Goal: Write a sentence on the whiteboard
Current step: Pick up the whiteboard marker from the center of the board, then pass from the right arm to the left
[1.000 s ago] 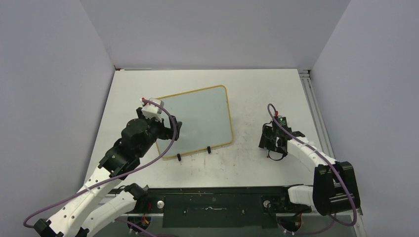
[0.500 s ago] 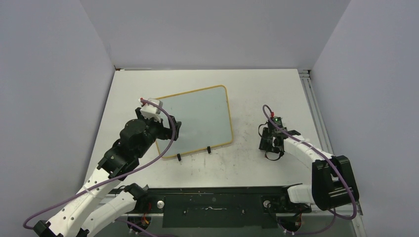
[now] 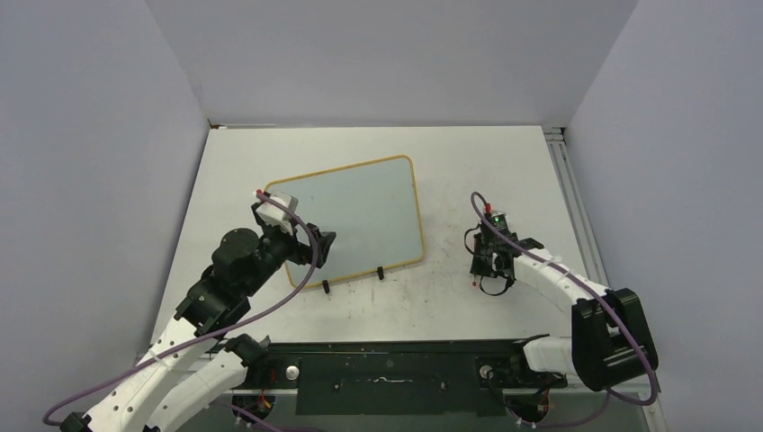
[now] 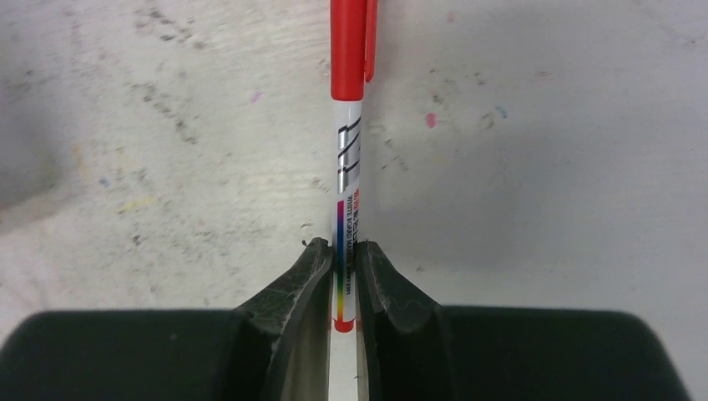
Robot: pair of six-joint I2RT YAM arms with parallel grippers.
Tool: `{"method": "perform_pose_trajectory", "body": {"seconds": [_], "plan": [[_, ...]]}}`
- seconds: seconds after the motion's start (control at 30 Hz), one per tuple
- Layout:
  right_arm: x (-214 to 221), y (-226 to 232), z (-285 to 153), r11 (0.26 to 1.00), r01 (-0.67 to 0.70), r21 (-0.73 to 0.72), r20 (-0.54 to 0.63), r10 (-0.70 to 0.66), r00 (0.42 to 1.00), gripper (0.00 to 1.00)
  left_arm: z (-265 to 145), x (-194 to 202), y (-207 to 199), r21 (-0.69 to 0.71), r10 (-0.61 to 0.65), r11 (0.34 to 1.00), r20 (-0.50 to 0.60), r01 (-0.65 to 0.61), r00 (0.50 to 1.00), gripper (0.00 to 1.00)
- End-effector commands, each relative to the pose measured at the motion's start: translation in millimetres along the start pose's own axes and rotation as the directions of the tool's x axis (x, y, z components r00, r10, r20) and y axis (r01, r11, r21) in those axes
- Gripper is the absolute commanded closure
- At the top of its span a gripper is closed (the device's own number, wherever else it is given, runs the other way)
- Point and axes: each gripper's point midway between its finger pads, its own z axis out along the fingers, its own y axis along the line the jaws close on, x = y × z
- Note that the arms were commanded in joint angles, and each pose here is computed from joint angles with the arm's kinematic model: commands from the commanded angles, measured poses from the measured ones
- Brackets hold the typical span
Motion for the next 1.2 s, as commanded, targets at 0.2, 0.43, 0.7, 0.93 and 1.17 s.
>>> {"method": "perform_pose_trajectory", "body": {"seconds": [0.2, 0.43, 0.7, 0.93, 1.17], "plan": [[8.9, 69.0, -81.1, 0.955, 0.051, -0.293, 0.08, -0.029, 0.996, 0.95, 0.8, -6.7, -50.9, 0.294, 0.088, 0.949, 0.087, -0.11, 0.992, 0.09], [59.4, 98.5, -122.6, 0.862, 0.095, -0.497, -0.052, -0.139, 0.989, 0.95, -14.6, 38.9, -115.4, 0.556, 0.274, 0.793, 0.044, -0.252, 0.961, 0.1], [112.1, 138.4, -165.0, 0.699, 0.152, -0.699, -0.147, -0.348, 0.926, 0.95, -47.2, 115.6, -155.7, 0.663, 0.562, 0.588, 0.077, -0.463, 0.823, 0.12], [150.9, 151.4, -196.4, 0.618, 0.188, -0.764, -0.223, -0.526, 0.821, 0.95, -63.1, 144.9, -166.3, 0.652, 0.689, 0.462, 0.162, -0.601, 0.706, 0.12], [182.2, 158.6, -215.1, 0.557, 0.227, -0.799, -0.251, -0.652, 0.716, 0.95, -66.9, 157.1, -170.8, 0.666, 0.717, 0.42, 0.173, -0.617, 0.675, 0.13]]}}
